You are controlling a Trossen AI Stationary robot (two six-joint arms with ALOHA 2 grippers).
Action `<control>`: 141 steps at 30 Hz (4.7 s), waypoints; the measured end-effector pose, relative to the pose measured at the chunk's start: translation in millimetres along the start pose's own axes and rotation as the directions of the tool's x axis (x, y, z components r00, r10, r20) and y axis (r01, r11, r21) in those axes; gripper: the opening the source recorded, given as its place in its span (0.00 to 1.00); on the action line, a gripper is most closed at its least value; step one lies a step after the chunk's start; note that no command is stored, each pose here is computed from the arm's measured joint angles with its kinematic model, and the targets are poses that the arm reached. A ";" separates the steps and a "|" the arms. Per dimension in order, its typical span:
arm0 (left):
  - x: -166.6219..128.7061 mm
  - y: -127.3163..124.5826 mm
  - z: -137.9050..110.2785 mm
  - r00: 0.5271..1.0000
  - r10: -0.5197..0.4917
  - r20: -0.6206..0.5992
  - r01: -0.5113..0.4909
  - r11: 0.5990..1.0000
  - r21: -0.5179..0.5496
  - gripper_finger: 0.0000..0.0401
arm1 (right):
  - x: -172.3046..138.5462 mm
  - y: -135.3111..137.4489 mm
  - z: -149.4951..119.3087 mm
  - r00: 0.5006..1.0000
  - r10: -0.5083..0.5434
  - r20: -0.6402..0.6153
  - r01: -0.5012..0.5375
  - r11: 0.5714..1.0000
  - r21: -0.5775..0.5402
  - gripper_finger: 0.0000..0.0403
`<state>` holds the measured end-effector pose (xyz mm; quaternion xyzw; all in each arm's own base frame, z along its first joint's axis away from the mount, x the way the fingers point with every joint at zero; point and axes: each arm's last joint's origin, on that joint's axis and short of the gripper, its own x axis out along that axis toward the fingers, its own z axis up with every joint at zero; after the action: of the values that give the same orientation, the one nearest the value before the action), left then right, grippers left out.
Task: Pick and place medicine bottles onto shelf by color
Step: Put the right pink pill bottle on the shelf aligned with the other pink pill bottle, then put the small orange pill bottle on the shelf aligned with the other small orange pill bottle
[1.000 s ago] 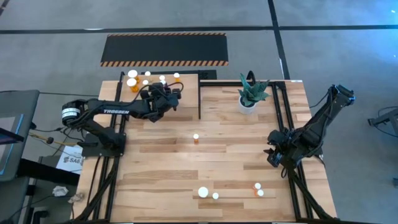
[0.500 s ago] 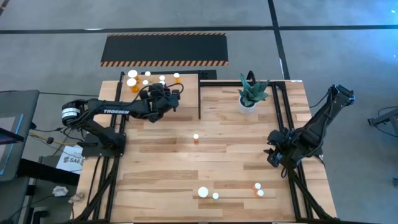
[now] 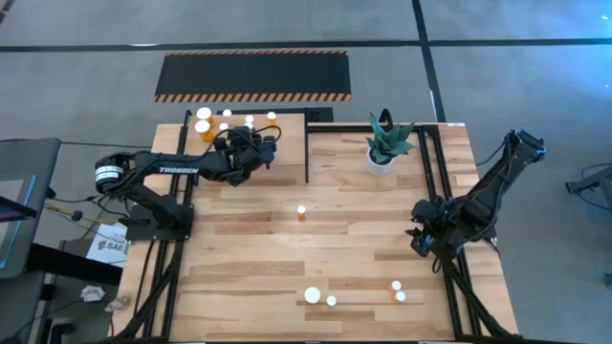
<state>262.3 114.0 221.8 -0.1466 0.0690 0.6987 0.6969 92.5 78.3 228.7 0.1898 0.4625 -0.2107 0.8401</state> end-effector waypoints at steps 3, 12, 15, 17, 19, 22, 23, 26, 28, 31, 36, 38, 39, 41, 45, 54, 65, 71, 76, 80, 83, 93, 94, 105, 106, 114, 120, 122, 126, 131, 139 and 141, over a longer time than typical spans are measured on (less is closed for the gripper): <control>-0.1 -0.1 0.0 1.000 -0.001 0.000 0.001 1.000 -0.003 0.32 | 0.0 0.0 0.0 1.000 0.000 0.000 0.000 1.000 0.000 0.56; -3.9 -1.4 -0.6 1.000 -0.006 0.010 0.006 1.000 -0.002 0.42 | 0.0 0.0 0.0 1.000 0.000 0.000 0.000 1.000 0.000 0.56; -6.7 -2.8 0.1 1.000 -0.007 0.018 0.007 1.000 0.001 0.44 | 0.0 0.0 0.0 1.000 0.000 0.000 0.000 1.000 0.000 0.56; -8.2 -4.6 2.4 1.000 -0.011 0.023 0.011 1.000 0.008 0.44 | 0.0 0.0 0.0 1.000 0.000 0.000 0.000 1.000 0.000 0.56; -9.5 -6.0 4.6 1.000 -0.015 0.022 0.015 1.000 0.023 0.44 | 0.0 0.0 0.0 1.000 0.000 0.000 0.000 1.000 0.000 0.56; -11.5 -7.8 8.5 1.000 -0.015 0.018 0.014 0.999 0.040 0.44 | 0.0 0.0 0.0 1.000 0.000 0.000 0.000 1.000 0.000 0.56; -12.4 -8.2 9.5 1.000 -0.014 0.016 0.013 0.999 0.049 0.44 | 0.0 0.0 0.0 1.000 0.000 0.000 0.000 1.000 0.000 0.56; -15.3 -9.6 12.4 1.000 -0.016 0.006 0.015 0.997 0.069 0.44 | 0.0 0.0 0.0 1.000 0.000 0.000 0.000 1.000 0.000 0.56; -17.2 -10.2 13.6 1.000 -0.016 0.003 0.016 0.997 0.073 0.44 | 0.0 0.0 0.0 1.000 0.000 0.000 0.000 1.000 -0.001 0.56; -20.1 -11.8 16.7 1.000 -0.019 -0.002 0.019 0.997 0.081 0.44 | 0.0 0.0 0.0 1.000 0.000 0.000 0.000 1.000 -0.001 0.56; -24.5 -12.5 23.6 1.000 -0.004 -0.008 0.005 0.995 0.097 0.44 | 0.0 -0.1 0.0 1.000 0.000 0.000 0.000 1.000 -0.001 0.56; -24.8 -12.0 24.5 1.000 0.001 -0.011 0.001 0.995 0.099 0.44 | 0.0 0.0 0.0 1.000 0.000 0.000 0.000 1.000 0.000 0.56; -25.1 -11.7 24.8 1.000 0.003 -0.013 -0.001 0.994 0.105 0.44 | 0.0 0.0 0.0 1.000 0.000 0.000 0.000 1.000 0.000 0.56; -26.8 -10.6 28.4 1.000 0.000 -0.011 0.001 0.995 0.096 0.44 | 0.0 0.0 0.0 1.000 0.000 0.000 0.000 1.000 0.000 0.56; -32.6 -8.2 37.3 1.000 -0.017 -0.001 0.017 0.997 0.070 0.44 | 0.0 -0.1 0.0 1.000 -0.001 0.000 0.001 1.000 0.000 0.56; -52.8 1.3 56.4 0.996 -0.081 0.021 0.081 0.997 -0.002 0.44 | 0.1 -0.1 0.0 1.000 0.000 0.000 0.000 1.000 0.000 0.56; -97.9 1.6 72.7 0.952 -0.303 0.034 0.305 0.951 -0.051 0.44 | 0.1 -0.1 0.0 1.000 -0.001 0.000 0.001 1.000 0.000 0.56; -123.3 -8.5 69.5 0.852 -0.522 -0.043 0.522 0.841 0.143 0.44 | 0.1 -0.1 0.0 1.000 0.000 0.000 0.000 1.000 0.000 0.56; -143.7 -9.3 59.1 0.751 -0.643 -0.151 0.658 0.707 0.259 0.44 | 0.1 -0.1 0.0 1.000 -0.001 0.000 0.001 1.000 0.000 0.56; -164.7 -4.1 39.2 0.696 -0.692 -0.192 0.715 0.647 0.265 0.44 | 0.1 -0.1 0.0 1.000 -0.001 0.000 0.001 1.000 0.000 0.56; -182.8 6.6 5.8 0.672 -0.724 -0.156 0.735 0.625 0.262 0.44 | 0.1 -0.1 0.0 1.000 -0.001 0.000 0.001 1.000 0.000 0.56; -181.2 33.4 -72.8 0.516 -0.845 -0.138 0.852 0.492 0.178 0.44 | 0.0 -0.1 -0.1 1.000 0.000 0.000 0.000 1.000 0.000 0.56; -178.9 31.5 -77.1 0.513 -0.849 -0.126 0.853 0.489 0.180 0.45 | 0.1 -0.1 0.0 1.000 -0.001 0.000 0.001 1.000 0.000 0.56; -155.2 1.7 -133.4 0.549 -0.832 -0.082 0.826 0.526 0.201 0.65 | 0.1 -0.1 0.0 1.000 0.000 0.000 0.000 1.000 0.000 0.56; -152.3 -0.9 -139.4 0.556 -0.827 -0.083 0.822 0.532 0.205 0.65 | 0.1 0.0 -0.1 1.000 0.000 0.000 0.000 1.000 0.000 0.56; -132.2 -20.0 -176.5 0.595 -0.801 -0.066 0.794 0.572 0.207 0.65 | 0.1 0.0 0.0 1.000 0.000 0.000 0.000 1.000 0.000 0.56; -124.4 -27.6 -191.8 0.610 -0.789 -0.069 0.782 0.586 0.211 0.65 | 0.1 0.0 -0.1 1.000 0.000 0.000 0.000 1.000 0.000 0.56; -121.8 -30.1 -194.3 0.616 -0.785 -0.072 0.778 0.590 0.216 0.65 | 0.1 0.0 0.0 1.000 -0.001 0.000 0.001 1.000 0.000 0.56; -114.1 -34.7 -198.8 0.615 -0.782 -0.106 0.779 0.580 0.238 0.65 | 0.1 -0.1 0.0 1.000 0.000 0.000 0.000 1.000 0.000 0.56; -107.3 -38.5 -196.4 0.633 -0.768 -0.101 0.765 0.599 0.238 0.65 | 0.1 0.0 0.0 1.000 0.000 0.000 0.000 1.000 0.000 0.56; -101.2 -38.6 -197.1 0.645 -0.755 -0.120 0.756 0.607 0.245 0.58 | 0.0 -0.1 -0.1 1.000 0.000 0.000 0.000 1.000 -0.001 0.56; -101.1 -38.6 -197.1 0.644 -0.755 -0.120 0.757 0.607 0.244 0.55 | 0.1 0.0 0.0 1.000 0.000 0.000 0.000 1.000 0.000 0.56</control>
<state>320.7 -41.0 69.7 -0.0668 0.0976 0.3225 0.9391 92.5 78.3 228.6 0.1898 0.4623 -0.2107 0.8402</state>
